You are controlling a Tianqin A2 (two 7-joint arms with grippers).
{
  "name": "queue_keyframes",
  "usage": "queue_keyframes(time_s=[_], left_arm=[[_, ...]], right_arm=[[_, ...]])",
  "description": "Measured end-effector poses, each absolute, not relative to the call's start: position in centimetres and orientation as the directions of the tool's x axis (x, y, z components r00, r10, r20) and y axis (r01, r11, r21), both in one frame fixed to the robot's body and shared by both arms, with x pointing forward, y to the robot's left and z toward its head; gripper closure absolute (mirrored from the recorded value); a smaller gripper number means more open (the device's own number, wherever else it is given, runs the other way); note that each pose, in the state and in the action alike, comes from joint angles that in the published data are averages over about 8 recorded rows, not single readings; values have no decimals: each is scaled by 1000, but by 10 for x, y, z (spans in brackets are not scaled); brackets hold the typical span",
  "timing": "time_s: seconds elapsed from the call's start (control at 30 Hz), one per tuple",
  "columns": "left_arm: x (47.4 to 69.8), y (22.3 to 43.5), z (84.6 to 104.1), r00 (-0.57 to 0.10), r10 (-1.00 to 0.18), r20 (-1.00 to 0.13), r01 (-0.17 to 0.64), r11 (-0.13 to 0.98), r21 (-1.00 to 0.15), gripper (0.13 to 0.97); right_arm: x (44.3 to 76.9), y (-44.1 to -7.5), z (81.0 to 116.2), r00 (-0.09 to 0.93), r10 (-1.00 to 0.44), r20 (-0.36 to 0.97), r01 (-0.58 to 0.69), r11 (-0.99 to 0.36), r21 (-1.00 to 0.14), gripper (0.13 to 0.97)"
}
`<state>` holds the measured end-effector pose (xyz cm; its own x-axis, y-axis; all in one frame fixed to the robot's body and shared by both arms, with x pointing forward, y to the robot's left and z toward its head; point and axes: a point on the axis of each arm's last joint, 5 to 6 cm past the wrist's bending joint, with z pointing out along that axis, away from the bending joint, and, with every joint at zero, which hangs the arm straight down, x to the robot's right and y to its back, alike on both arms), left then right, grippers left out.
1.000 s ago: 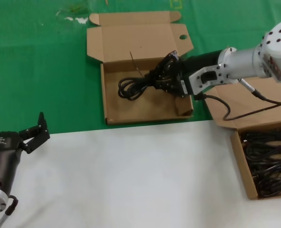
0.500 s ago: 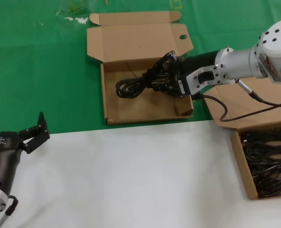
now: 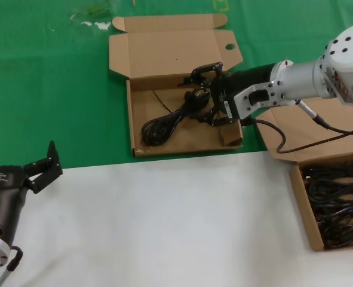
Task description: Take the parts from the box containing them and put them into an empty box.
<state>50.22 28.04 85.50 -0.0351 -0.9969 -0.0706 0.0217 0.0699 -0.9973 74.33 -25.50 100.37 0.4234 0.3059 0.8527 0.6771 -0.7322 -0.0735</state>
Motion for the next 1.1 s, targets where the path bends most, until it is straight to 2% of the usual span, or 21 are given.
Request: queue_keyframes(time_s=[0.23,0.27,0.53,0.83,1.1], left_arm=[[502,280,855,-35,-997,-71,22,70,-997,132],[502,280,855,-35,-997,-71,22,70,-997,132],[502,280,855,-35,-997,-71,22,70,-997,132],[502,280,855,-35,-997,-71,22,70,-997,132],[502,280,855,-35,-997,-71,22,70,-997,132]], right_arm=[[743,-255,1004,423,306,853,677,-732,-74,574],[743,-255,1004,423,306,853,677,-732,-74,574],[743,-255,1004,423,306,853,677,-732,-74,370],[743,-255,1004,423,306,853,677,-732,-74,224],[741,-253,997,430,273,860,664,-741,-97,155]])
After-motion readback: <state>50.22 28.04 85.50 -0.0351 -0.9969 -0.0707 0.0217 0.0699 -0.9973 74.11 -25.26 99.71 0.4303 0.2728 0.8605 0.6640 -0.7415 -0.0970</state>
